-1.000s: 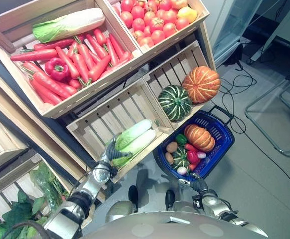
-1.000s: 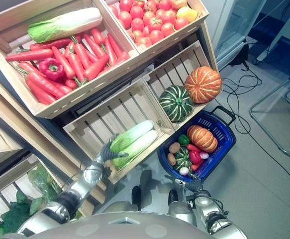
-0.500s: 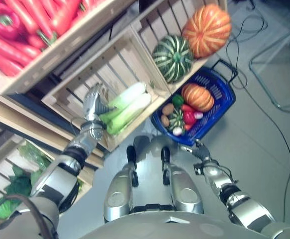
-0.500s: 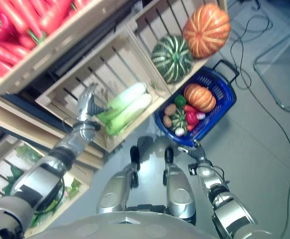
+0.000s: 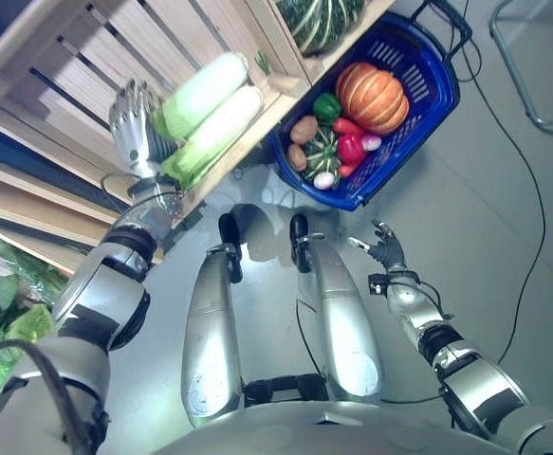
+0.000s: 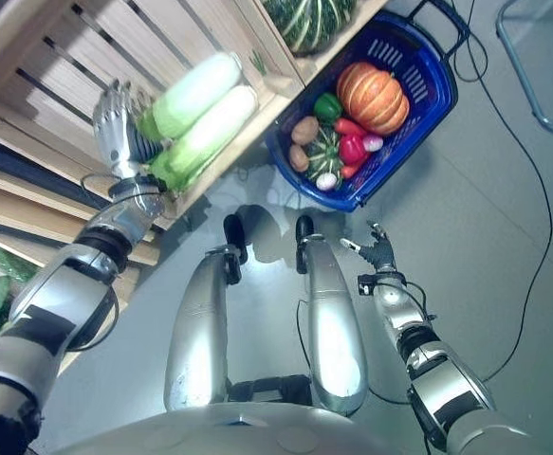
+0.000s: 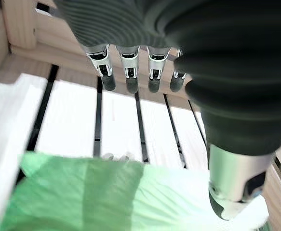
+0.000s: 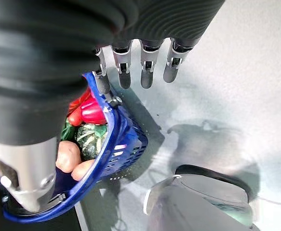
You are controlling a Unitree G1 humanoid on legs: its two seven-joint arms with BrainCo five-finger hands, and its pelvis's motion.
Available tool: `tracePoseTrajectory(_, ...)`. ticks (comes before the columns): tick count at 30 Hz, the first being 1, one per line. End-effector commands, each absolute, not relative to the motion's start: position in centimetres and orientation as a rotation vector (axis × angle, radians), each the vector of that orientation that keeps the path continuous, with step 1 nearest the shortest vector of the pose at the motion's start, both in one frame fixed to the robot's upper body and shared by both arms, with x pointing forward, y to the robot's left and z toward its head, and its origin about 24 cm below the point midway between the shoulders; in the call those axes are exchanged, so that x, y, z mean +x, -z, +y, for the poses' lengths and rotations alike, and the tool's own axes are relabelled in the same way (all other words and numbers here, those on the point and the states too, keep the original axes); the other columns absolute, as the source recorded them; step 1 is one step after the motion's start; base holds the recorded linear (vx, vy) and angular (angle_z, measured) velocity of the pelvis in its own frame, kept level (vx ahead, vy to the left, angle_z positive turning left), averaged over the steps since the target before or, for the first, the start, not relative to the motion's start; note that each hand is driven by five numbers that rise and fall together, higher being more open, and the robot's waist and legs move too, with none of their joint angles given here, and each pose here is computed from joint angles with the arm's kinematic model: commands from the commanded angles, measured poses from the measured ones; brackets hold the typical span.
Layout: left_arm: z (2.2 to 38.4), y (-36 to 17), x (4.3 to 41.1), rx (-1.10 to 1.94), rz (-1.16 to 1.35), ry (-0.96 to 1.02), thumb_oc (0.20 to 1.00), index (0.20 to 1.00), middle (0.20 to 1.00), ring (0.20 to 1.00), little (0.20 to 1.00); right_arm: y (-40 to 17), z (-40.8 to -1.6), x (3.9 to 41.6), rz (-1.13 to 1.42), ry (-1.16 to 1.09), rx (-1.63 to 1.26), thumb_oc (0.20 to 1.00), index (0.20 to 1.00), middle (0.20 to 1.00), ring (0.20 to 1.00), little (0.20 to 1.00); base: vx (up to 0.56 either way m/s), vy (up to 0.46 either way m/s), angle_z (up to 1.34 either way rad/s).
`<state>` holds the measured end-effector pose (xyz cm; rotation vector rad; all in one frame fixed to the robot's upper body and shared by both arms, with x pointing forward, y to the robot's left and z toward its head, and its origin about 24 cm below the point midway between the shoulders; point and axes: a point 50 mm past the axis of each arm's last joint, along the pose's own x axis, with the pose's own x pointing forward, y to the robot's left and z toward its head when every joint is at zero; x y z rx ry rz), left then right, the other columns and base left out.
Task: Pick up fruits and vegetables into the basket
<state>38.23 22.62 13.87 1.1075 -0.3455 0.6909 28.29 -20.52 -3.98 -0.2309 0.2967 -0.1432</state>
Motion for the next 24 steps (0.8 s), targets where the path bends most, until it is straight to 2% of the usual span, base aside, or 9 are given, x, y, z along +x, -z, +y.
tracePoseTrajectory(1, 24.5, -15.5, 37.8, 1.109, -0.405, -0.858, 1.0, 1.0, 1.0, 1.0, 1.0, 3.3, -20.2, 27.7, 0.217, 0.151, -0.198, 1.0, 1.0, 1.0, 1.0, 1.0, 0.0, 0.0, 0.0)
tracePoseTrajectory(18, 25.9, -17.9, 37.5, 1.067, -0.41, -1.059, 1.0, 1.0, 1.0, 1.0, 1.0, 2.5, -20.2, 27.2, 0.166, 0.175, -0.159, 1.0, 1.0, 1.0, 1.0, 1.0, 0.03, -0.01, -0.01)
tracePoseTrajectory(24, 26.0, -17.7, 37.6, 1.06, -0.369, -1.061, 1.0, 1.0, 1.0, 1.0, 1.0, 2.1, -19.8, 27.3, 0.152, 0.173, -0.138, 1.0, 1.0, 1.0, 1.0, 1.0, 0.0, -0.006, 0.0)
